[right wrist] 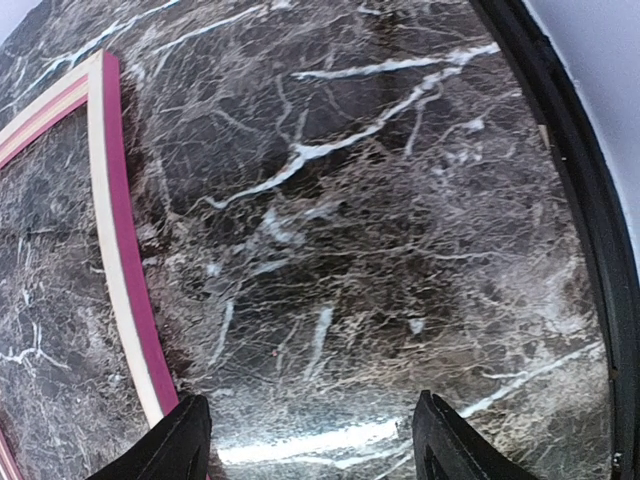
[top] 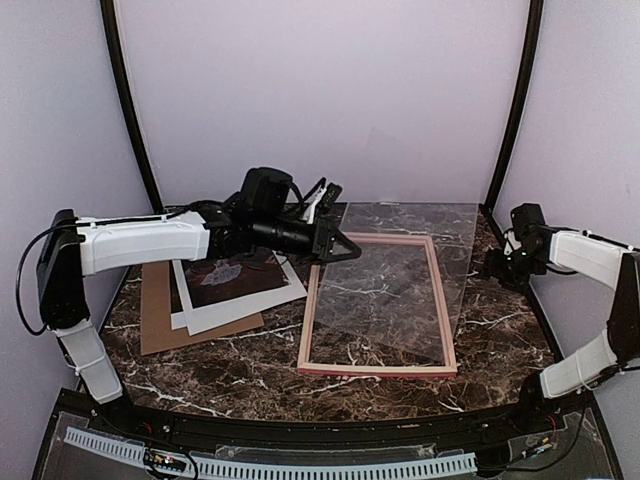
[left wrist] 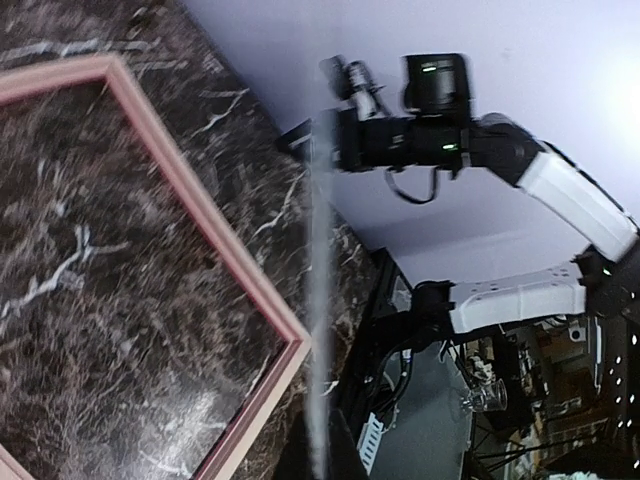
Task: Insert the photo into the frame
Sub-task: Place the glass panel in the frame body.
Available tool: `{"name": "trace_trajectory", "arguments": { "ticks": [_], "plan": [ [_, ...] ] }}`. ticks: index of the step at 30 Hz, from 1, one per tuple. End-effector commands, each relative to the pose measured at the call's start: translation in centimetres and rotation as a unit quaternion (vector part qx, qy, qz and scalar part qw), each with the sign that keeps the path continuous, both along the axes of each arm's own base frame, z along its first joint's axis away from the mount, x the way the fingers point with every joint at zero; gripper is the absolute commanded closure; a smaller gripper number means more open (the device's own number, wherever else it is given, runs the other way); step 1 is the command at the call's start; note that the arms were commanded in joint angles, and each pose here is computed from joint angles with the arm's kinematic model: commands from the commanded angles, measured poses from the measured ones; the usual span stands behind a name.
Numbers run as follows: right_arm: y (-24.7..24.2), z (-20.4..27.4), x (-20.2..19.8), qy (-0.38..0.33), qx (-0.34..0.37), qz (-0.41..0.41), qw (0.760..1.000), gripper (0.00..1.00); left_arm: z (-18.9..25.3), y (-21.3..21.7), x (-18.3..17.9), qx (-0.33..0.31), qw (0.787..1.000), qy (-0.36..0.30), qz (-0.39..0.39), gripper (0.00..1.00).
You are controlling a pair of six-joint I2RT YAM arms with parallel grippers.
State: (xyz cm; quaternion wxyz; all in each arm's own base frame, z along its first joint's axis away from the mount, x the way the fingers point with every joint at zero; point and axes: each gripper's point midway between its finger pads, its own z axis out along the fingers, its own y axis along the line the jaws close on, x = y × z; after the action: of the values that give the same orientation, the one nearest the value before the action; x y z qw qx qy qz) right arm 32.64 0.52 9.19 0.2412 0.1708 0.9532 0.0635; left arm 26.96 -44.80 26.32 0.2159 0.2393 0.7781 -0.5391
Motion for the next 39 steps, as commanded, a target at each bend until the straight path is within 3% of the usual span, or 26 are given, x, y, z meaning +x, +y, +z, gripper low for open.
{"name": "trace_trajectory", "arguments": {
  "ticks": [1,6,14,39],
  "plan": [
    [-0.9,1.3,0.7,-0.013,-0.014,-0.001,1.0,0.3,-7.2,1.0,2.2,0.023,0.992,0.107,0.063,1.0],
    [-1.5,0.9,0.5,-0.006,-0.032,-0.004,0.999,0.3,-13.2,1.3,2.4,0.057,0.981,0.169,0.077,1.0],
    [-0.8,0.0,0.8,0.0,-0.015,0.006,1.0,0.3,-17.4,2.6,2.4,0.088,0.968,0.201,0.118,1.0],
    [0.4,-2.1,1.0,0.016,0.013,0.028,0.999,0.3,-13.3,2.2,2.3,0.067,0.989,0.094,0.095,1.0]
  ]
}}
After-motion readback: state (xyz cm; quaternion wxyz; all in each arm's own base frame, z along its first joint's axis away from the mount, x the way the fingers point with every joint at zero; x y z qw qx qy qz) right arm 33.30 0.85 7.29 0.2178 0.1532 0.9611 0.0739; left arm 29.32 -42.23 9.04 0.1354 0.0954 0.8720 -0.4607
